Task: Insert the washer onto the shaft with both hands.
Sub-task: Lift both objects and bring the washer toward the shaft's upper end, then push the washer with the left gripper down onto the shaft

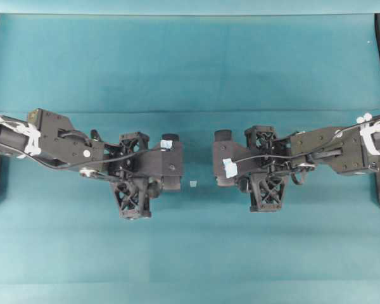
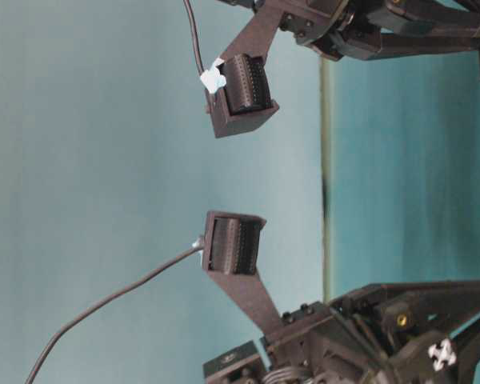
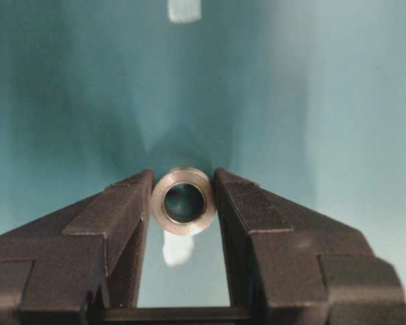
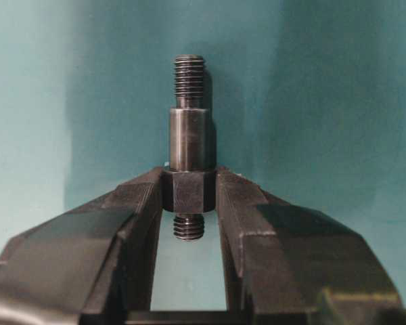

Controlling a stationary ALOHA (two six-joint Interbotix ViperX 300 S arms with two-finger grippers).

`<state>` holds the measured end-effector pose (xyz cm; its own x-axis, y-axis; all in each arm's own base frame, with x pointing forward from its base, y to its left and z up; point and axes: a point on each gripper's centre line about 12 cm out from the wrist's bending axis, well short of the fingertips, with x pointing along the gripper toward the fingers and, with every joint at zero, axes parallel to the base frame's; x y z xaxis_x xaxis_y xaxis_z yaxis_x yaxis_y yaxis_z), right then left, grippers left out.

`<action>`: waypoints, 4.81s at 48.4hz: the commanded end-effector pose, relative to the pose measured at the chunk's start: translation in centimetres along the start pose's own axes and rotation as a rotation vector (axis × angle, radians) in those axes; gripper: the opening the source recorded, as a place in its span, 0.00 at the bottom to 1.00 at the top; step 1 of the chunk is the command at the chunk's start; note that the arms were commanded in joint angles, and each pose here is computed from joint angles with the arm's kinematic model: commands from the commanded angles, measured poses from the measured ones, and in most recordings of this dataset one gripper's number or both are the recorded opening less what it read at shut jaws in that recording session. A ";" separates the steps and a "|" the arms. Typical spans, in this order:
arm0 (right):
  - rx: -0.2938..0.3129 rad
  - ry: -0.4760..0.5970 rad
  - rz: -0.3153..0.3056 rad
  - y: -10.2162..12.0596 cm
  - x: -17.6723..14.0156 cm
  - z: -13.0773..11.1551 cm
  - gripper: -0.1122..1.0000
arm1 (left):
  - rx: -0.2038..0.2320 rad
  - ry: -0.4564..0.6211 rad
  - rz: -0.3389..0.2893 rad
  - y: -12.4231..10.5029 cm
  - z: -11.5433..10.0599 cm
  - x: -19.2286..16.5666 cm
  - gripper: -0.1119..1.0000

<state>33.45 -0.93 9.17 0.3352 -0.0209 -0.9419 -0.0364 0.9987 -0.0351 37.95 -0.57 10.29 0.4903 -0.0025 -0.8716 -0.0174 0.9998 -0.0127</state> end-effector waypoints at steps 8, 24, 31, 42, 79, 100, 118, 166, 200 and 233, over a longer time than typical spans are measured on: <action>0.008 -0.118 -0.020 -0.9 -1.4 0.1 0.10 | 0.005 -0.149 -0.006 0.0 0.8 -3.2 0.43; 0.040 -0.317 -0.017 -0.5 -2.8 -0.4 0.10 | 0.002 -0.444 -0.018 0.2 0.2 -6.0 0.43; 0.062 -0.411 -0.014 -0.4 -3.3 -0.3 0.10 | -0.006 -0.510 -0.023 0.2 -0.3 -6.5 0.43; 0.081 -0.524 -0.014 -0.3 -3.9 -0.2 0.10 | -0.012 -0.545 -0.028 0.1 0.0 -6.8 0.43; 0.167 -0.714 0.056 1.3 -5.1 -0.3 0.10 | -0.021 -0.766 -0.043 0.0 2.8 -7.3 0.43; 0.171 -0.800 0.060 1.2 -5.7 0.7 0.10 | -0.052 -0.832 -0.062 0.0 4.3 -7.1 0.43; 0.174 -0.831 0.060 1.2 -5.8 1.1 0.10 | -0.079 -0.862 -0.080 -0.2 5.1 -6.3 0.43; 0.166 -0.860 0.069 1.5 -6.0 1.4 0.10 | -0.083 -0.838 -0.073 0.1 5.8 -4.7 0.43; 0.166 -0.872 0.069 1.5 -6.0 2.3 0.10 | -0.074 -0.806 -0.068 0.0 6.9 -3.5 0.43; 0.181 -0.879 0.058 1.0 -6.1 2.4 0.10 | -0.060 -0.774 -0.078 -0.8 7.1 -3.1 0.43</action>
<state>32.97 0.56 14.61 0.9238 0.0074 -0.3828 0.0403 0.9924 0.1166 42.22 -1.02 15.73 0.9528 -0.0296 -0.3021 -0.0031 0.9942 -0.1072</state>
